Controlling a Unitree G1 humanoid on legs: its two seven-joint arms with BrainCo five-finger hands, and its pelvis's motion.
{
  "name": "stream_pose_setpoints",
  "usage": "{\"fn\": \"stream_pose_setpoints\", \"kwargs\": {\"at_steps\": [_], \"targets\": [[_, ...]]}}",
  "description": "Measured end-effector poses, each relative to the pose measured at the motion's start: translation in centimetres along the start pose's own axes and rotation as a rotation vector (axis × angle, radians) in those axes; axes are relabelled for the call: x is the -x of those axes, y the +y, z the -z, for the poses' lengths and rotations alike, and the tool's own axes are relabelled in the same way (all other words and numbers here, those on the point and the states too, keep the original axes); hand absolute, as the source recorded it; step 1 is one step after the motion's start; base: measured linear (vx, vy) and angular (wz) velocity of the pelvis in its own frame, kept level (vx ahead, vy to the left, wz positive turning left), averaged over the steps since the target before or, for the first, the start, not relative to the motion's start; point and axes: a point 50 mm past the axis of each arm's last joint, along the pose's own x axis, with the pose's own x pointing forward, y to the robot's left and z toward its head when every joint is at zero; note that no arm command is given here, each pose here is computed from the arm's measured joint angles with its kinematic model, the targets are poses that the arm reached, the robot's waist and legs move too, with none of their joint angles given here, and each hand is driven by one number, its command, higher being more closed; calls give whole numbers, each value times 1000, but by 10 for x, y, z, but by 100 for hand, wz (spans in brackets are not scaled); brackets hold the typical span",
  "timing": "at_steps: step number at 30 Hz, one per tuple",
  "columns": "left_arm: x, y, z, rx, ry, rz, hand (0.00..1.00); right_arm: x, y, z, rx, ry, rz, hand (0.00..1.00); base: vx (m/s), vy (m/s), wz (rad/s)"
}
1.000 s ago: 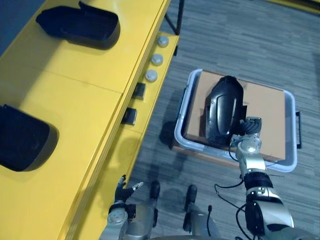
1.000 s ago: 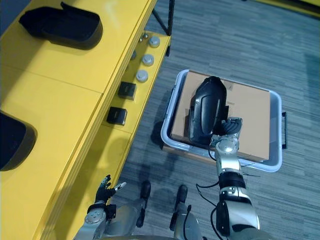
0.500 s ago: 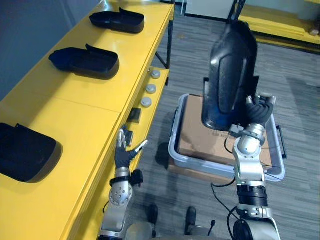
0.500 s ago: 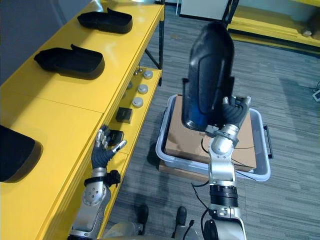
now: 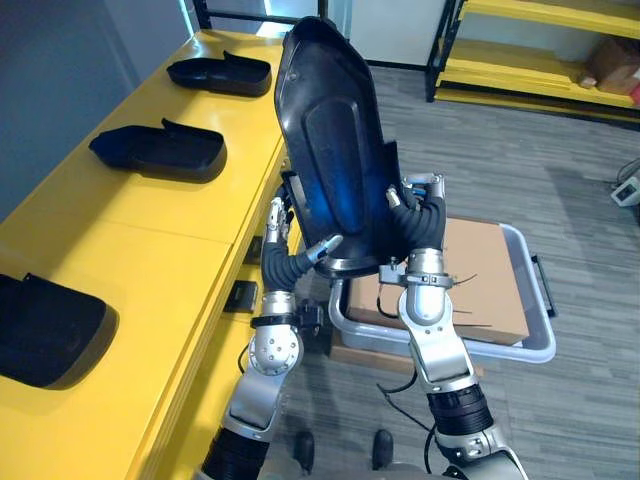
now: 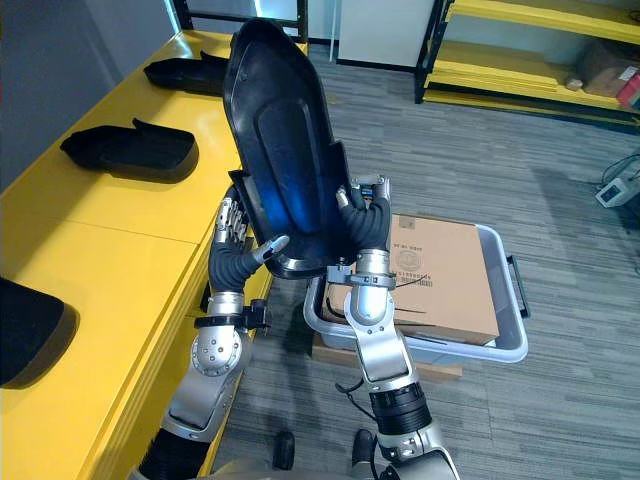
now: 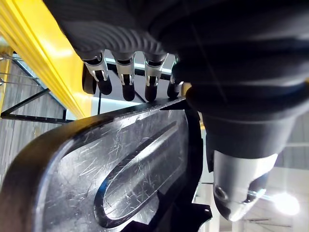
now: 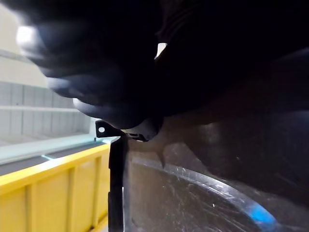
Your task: Walk over and take plastic housings, then place them on the shelf
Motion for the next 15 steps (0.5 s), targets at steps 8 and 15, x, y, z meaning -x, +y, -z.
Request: {"fn": "stream_pose_setpoints", "kwargs": {"at_steps": [8, 15], "targets": [[-6, 3, 6, -7, 27, -43, 100, 12, -3, 10, 17, 33, -31, 100, -6, -3, -5], [-7, 14, 15, 29, 80, -105, 100, 15, 2, 9, 18, 23, -82, 100, -19, 0, -5]]}}
